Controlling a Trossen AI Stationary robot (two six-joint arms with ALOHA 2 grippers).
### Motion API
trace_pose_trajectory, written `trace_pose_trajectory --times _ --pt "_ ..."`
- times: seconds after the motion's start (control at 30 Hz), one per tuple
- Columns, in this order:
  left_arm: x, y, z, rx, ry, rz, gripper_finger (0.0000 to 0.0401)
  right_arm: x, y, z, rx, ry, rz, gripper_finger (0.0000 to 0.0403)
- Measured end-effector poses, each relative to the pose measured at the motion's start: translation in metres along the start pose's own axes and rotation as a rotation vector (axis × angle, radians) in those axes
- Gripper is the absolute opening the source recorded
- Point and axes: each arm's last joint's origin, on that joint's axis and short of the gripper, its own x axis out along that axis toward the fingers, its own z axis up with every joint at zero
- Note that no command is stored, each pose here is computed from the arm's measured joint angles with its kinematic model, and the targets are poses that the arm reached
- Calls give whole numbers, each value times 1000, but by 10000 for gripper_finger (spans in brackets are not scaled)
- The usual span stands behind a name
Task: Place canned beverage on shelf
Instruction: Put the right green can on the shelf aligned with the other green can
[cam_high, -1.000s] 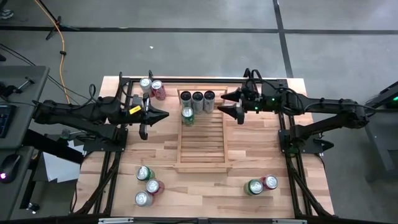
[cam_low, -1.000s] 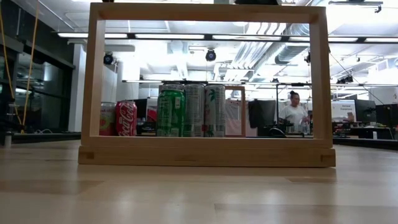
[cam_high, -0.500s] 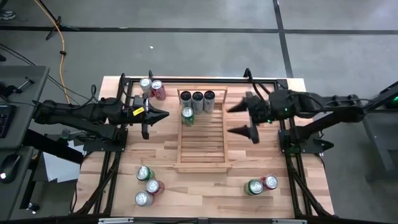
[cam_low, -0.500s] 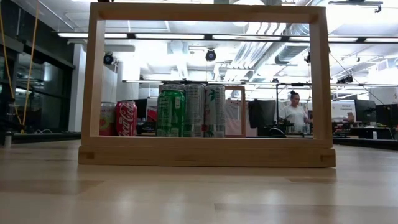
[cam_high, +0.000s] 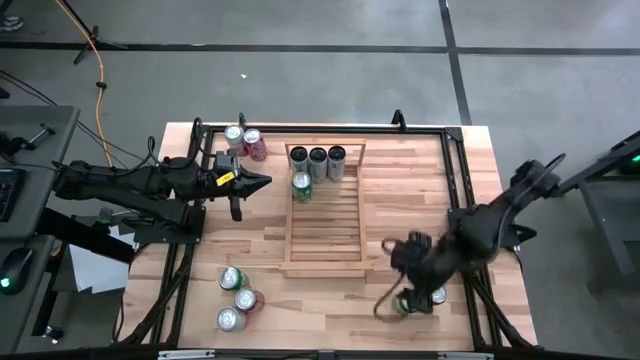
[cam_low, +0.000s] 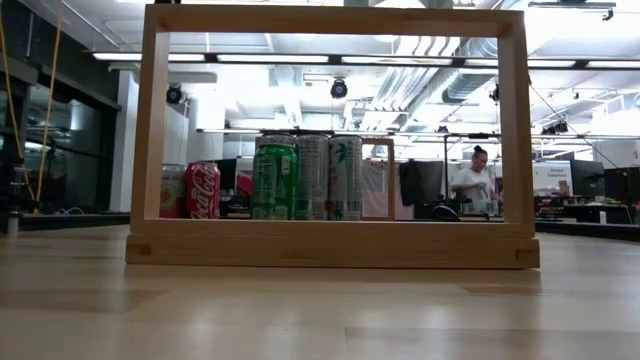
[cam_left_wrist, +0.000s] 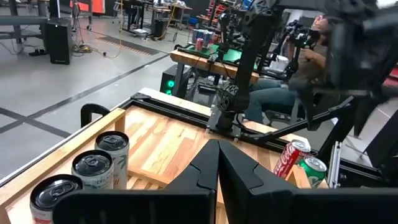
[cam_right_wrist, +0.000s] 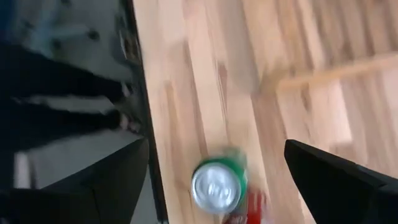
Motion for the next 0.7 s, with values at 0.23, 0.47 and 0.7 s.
trace_pose_trajectory --times 0.23,0.47,0.7 --pt "0 0 0 0 0 0 0 56 27 -24 -19 179 -172 360" --pt "0 0 0 0 0 -1 0 90 37 -39 -45 332 -237 360" --pt "0 0 0 1 0 -1 0 93 35 -43 -21 344 -315 360"
